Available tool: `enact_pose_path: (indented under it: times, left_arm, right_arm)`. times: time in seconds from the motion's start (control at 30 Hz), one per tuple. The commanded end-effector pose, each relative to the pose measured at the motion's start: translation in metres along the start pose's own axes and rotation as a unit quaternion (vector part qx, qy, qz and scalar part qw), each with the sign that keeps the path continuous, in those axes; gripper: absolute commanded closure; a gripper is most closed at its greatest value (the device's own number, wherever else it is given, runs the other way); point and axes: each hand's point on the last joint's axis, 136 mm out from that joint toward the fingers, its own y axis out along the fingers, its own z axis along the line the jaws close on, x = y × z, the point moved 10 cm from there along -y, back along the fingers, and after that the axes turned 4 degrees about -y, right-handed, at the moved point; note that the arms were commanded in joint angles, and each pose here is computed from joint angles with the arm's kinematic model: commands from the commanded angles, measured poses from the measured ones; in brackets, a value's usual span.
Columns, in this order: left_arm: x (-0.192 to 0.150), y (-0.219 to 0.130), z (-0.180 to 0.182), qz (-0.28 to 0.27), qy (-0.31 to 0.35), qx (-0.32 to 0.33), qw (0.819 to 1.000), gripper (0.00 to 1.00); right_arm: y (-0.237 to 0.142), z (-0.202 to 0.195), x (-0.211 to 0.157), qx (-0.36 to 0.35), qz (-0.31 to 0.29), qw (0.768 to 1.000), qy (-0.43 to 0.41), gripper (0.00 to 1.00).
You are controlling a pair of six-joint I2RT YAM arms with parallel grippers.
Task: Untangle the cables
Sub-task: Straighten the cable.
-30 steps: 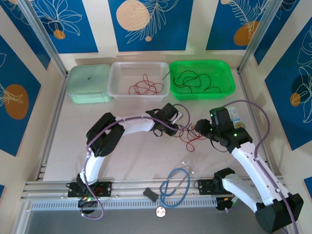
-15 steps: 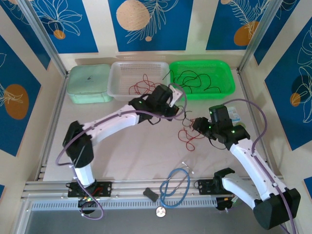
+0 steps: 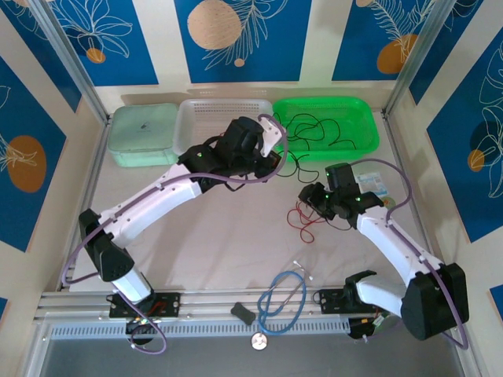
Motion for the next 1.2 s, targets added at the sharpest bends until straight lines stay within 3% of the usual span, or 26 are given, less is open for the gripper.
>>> enact_pose_path:
  times: [0.0, 0.23, 0.47, 0.57, 0.67, 0.8, 0.9, 1.07, 1.17]
  left_arm:
    - [0.019, -0.031, -0.003, -0.038, 0.017, 0.018, 0.999, 1.0]
    - [0.036, -0.029, 0.002, -0.066, 0.025, 0.07, 0.995, 1.0]
    - [0.054, -0.001, 0.005, -0.067, 0.034, 0.1, 0.992, 1.0]
    - [0.056, 0.006, 0.001, -0.06, 0.029, 0.081, 0.994, 1.0]
    - [0.056, 0.007, 0.0, -0.056, 0.025, 0.073, 0.995, 1.0]
    - [0.054, 0.001, -0.001, -0.046, 0.029, 0.067, 0.996, 1.0]
    - [0.054, -0.003, -0.002, -0.034, 0.032, 0.059, 0.997, 1.0]
    - [0.053, -0.01, -0.005, -0.019, 0.031, 0.04, 0.999, 1.0]
    - [0.055, -0.015, -0.006, -0.017, 0.031, 0.035, 0.999, 1.0]
  right_arm:
    - [0.004, 0.003, 0.001, 0.015, -0.007, 1.0, 0.02, 0.56]
    - [-0.004, -0.015, -0.009, -0.015, -0.034, 0.998, 0.04, 0.57]
    - [-0.018, -0.025, -0.018, -0.025, -0.047, 0.998, 0.034, 0.57]
    - [-0.031, -0.016, -0.013, -0.009, -0.068, 0.997, -0.021, 0.56]
    - [-0.06, 0.004, -0.001, 0.011, -0.118, 0.985, -0.128, 0.54]
    - [-0.106, 0.037, 0.014, 0.046, -0.199, 0.935, -0.288, 0.51]
    - [-0.124, 0.062, 0.023, 0.047, -0.236, 0.883, -0.403, 0.47]
    - [-0.112, 0.09, 0.036, 0.011, -0.213, 0.794, -0.569, 0.46]
    - [-0.098, 0.096, 0.047, -0.027, -0.205, 0.757, -0.62, 0.46]
